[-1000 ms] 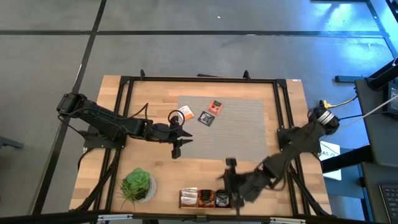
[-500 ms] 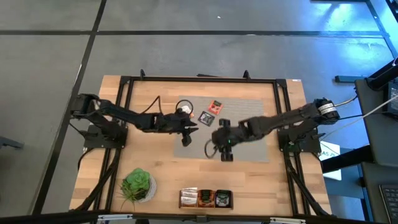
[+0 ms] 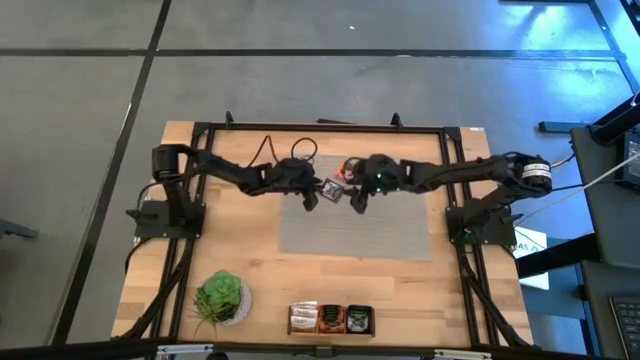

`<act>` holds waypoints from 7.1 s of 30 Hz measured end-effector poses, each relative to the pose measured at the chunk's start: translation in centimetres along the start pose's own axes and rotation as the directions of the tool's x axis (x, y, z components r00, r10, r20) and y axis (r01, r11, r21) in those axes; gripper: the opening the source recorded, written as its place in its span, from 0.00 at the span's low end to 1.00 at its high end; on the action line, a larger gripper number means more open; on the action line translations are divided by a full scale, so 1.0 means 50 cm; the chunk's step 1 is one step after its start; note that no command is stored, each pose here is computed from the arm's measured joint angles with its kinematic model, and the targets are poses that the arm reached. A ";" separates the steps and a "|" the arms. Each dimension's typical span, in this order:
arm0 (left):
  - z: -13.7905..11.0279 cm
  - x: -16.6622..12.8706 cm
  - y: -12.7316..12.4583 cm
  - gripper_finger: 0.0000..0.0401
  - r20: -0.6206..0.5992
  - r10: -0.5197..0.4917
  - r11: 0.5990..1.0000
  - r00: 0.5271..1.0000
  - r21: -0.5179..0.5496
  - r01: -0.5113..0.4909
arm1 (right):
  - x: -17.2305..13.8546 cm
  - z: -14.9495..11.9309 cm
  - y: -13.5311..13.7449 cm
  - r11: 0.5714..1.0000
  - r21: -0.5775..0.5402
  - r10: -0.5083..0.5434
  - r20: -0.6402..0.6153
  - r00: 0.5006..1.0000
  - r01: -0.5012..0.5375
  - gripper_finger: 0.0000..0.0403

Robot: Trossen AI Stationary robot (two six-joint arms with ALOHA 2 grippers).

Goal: Pick & Place Tea
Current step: Put the black tea bag into the right section of the wooden organizer

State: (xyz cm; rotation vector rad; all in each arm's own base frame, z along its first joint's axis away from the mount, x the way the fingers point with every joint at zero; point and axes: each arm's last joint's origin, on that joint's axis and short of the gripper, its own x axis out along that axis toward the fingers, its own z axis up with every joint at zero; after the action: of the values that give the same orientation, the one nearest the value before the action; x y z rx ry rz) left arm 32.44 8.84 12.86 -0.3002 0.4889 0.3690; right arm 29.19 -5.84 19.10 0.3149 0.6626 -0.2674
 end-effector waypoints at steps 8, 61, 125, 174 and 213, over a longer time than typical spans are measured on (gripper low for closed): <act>-0.013 0.054 0.034 0.24 -0.058 0.005 0.999 0.998 -0.034 -0.007 | 0.003 -0.004 -0.059 0.991 0.116 -0.072 0.012 0.997 0.070 0.45; -0.035 0.060 0.045 0.24 -0.169 0.012 0.998 0.986 -0.054 -0.022 | 0.134 -0.069 -0.100 0.906 0.424 0.027 -0.073 0.997 0.006 0.31; 0.021 0.009 0.027 0.24 -0.133 -0.060 0.998 0.989 -0.010 0.059 | 0.103 -0.034 -0.105 0.971 0.235 0.046 -0.008 0.999 -0.043 0.01; 0.050 -0.161 -0.280 0.23 -0.008 -0.568 0.822 0.823 0.053 0.568 | -0.149 -0.087 0.242 0.918 0.004 0.395 -0.107 0.913 -0.397 0.01; 0.029 -0.144 -0.242 0.21 -0.152 -0.459 0.887 0.876 -0.025 0.460 | -0.018 -0.047 0.197 0.902 0.008 0.431 0.029 0.902 -0.431 0.01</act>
State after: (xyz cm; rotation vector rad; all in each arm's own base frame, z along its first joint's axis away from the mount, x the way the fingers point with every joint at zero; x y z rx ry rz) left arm 32.09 -3.35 20.06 -0.4245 0.5530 -0.1247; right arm 30.56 4.21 19.87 0.4618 0.5477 0.1492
